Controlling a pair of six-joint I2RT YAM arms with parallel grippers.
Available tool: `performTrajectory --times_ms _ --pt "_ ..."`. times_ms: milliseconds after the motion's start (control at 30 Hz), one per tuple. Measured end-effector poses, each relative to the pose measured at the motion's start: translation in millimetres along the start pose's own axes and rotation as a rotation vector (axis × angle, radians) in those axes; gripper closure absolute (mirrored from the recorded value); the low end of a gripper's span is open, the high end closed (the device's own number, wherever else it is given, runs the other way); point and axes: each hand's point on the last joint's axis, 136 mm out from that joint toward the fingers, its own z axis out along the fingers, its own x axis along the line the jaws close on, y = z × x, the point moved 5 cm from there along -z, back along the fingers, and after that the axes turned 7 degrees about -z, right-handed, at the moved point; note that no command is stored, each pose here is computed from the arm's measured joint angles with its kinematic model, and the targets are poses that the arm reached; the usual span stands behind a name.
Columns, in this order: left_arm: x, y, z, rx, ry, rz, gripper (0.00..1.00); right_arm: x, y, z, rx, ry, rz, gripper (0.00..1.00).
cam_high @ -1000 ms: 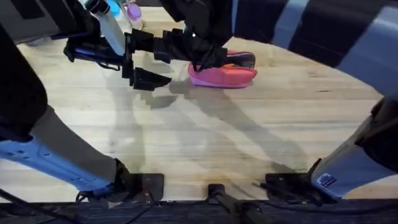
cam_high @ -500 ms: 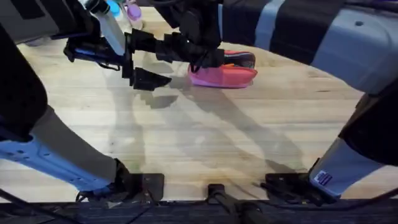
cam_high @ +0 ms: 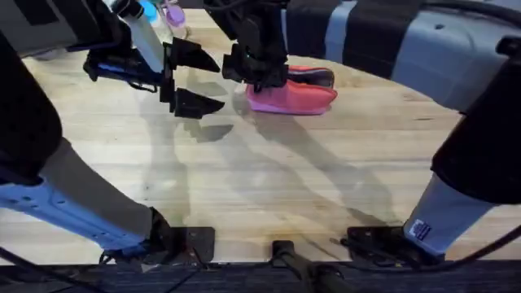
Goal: Unzip the bag, pick up the pens from the table one at a time and place them inside, then zip the bag closed.
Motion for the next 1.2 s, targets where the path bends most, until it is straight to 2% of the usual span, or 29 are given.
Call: performTrajectory --times_ms 200,533,667,1200 --pt "0.1 0.1 0 0.000 0.000 0.000 0.007 -1 0 0 -0.001 -0.006 -0.001 0.620" --pt "0.0 0.0 0 0.000 0.000 0.000 0.007 -3 -2 0 0.006 -0.018 -0.005 0.769" --pt "0.0 0.0 0 0.000 0.000 0.000 0.006 -4 -2 0 0.009 -0.020 -0.005 0.947" --pt "0.0 0.0 0 0.000 0.000 0.000 0.007 -10 -12 -1 0.063 -0.043 -0.041 0.969"
